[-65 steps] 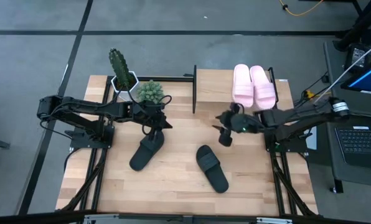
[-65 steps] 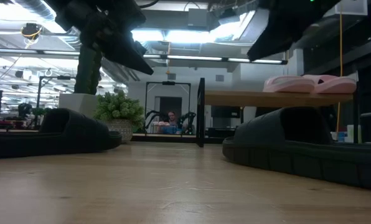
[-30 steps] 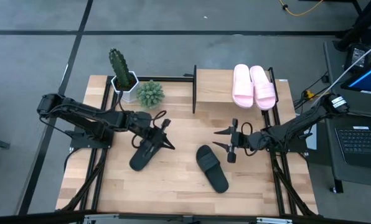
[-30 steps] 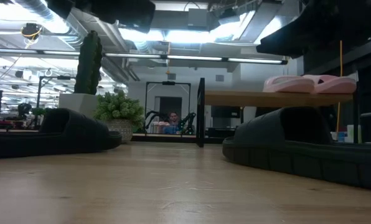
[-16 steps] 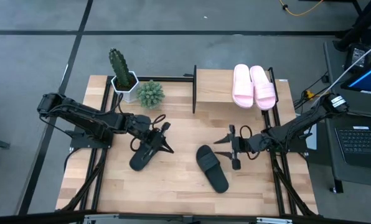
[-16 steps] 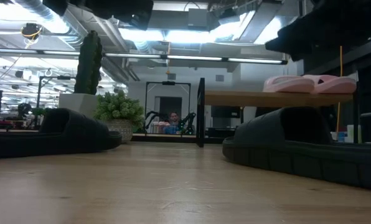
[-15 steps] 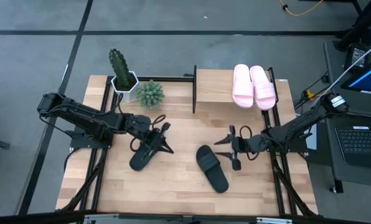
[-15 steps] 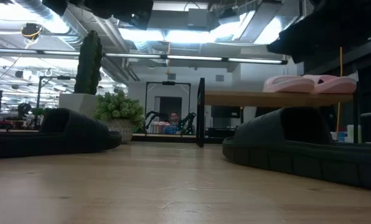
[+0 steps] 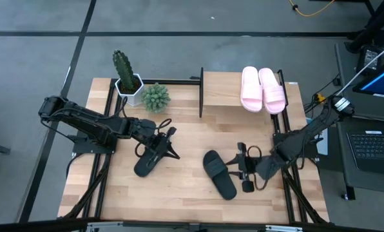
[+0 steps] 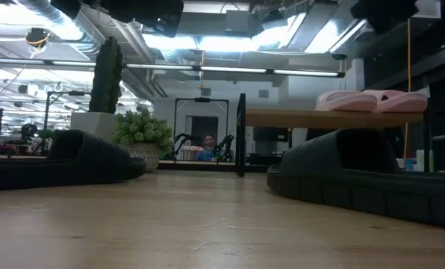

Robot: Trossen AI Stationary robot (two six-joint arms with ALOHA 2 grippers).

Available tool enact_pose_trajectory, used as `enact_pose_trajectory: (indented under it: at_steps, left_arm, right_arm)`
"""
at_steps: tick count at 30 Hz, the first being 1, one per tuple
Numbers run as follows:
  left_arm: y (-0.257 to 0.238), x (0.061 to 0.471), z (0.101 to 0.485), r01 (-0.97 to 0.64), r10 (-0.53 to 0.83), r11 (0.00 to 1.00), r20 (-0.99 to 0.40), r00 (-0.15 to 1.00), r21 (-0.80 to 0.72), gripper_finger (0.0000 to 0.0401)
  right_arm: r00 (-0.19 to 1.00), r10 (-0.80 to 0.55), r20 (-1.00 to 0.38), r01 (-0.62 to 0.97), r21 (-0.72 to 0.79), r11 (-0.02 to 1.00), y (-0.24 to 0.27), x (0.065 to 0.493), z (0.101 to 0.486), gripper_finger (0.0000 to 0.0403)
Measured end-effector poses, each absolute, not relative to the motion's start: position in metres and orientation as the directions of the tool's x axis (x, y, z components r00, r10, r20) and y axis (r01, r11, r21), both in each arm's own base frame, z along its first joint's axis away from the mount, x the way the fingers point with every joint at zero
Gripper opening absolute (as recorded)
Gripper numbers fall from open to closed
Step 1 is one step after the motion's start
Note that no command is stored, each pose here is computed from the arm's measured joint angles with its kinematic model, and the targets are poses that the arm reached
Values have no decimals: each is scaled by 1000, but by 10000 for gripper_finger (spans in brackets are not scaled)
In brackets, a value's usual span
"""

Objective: Pick and place slides into the shelf
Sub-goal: Put the left black slides on the shelf

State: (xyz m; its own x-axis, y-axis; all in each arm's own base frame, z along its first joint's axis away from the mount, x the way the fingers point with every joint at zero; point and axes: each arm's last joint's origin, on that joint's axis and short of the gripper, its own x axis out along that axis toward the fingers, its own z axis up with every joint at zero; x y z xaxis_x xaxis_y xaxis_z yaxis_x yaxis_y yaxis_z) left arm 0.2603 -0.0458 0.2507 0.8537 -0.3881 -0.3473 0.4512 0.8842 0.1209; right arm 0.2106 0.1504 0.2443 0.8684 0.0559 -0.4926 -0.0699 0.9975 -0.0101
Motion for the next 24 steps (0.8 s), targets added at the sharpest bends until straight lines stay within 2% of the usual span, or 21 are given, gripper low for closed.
enact_pose_trajectory:
  at_steps: [6, 12, 24]
  left_arm:
    - [-47, 259, 249, 452, -391, 887, -364, 845, 98, 0]
    - [-53, 258, 248, 476, -411, 875, -376, 830, 94, 0]
    - [-73, 252, 247, 543, -474, 835, -387, 791, 87, 0]
  right_arm:
    - [785, -74, -615, 5, -113, 994, 179, 223, 249, 120]
    - [685, -170, -709, 69, -169, 983, 193, 237, 237, 113]
    - [630, -218, -745, 52, -239, 970, 202, 247, 210, 112]
